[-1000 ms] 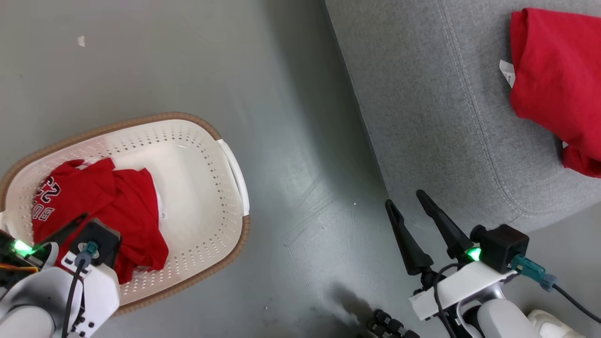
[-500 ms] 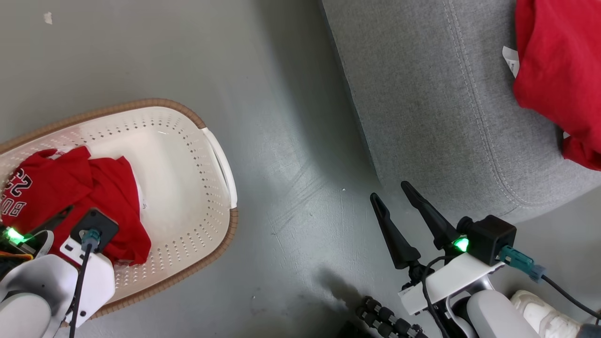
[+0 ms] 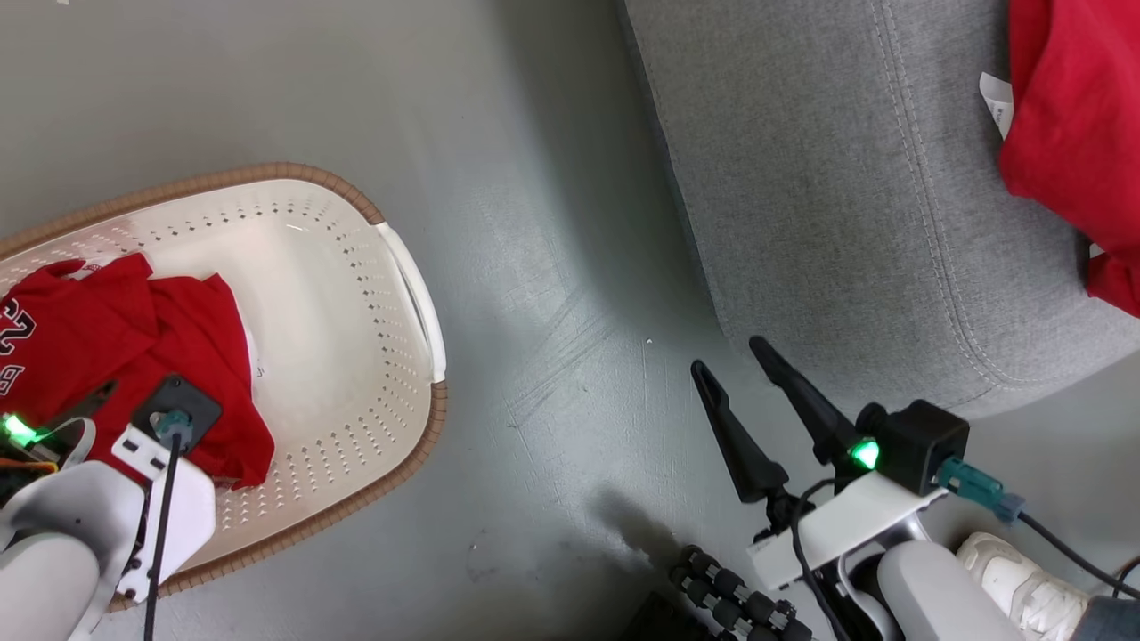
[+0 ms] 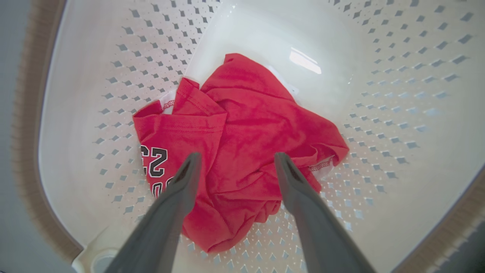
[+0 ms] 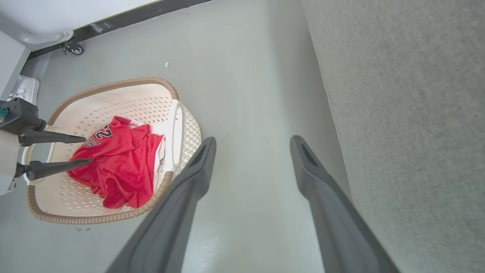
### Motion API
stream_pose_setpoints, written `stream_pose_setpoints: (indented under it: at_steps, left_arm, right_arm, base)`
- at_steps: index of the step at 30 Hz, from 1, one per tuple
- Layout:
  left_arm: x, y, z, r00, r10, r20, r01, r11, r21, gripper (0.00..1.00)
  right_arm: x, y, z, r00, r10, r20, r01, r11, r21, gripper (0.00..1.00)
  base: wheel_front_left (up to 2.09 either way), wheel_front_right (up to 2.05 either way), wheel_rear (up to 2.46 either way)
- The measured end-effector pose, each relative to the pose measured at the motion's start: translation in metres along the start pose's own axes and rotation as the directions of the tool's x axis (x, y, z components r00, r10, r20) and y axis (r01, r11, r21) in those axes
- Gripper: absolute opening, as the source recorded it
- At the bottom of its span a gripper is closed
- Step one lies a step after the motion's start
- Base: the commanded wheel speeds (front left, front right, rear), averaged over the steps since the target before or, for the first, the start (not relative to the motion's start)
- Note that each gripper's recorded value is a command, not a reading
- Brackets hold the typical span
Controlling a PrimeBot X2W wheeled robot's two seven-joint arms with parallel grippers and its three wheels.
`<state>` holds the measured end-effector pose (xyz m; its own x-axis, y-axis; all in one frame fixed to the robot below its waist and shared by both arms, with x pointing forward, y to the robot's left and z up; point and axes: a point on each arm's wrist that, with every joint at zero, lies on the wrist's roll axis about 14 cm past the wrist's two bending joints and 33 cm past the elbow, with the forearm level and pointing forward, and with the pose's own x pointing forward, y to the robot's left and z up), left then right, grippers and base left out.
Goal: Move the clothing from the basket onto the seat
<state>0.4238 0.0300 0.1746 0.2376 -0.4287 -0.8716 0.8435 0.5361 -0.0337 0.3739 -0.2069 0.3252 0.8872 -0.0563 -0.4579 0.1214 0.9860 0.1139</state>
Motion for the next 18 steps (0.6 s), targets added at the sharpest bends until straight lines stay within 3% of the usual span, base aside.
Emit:
stream_pose_setpoints:
  at_steps: [18]
  left_arm:
    - [0.011,-0.016,-0.011,0.997,-0.039,-0.063,0.04,0.999,0.024,1.0]
  right_arm:
    - [0.008,0.003,-0.002,1.0,0.014,-0.006,-0.014,1.0,-0.002,1.0]
  base:
    - [0.0,0.0,0.0]
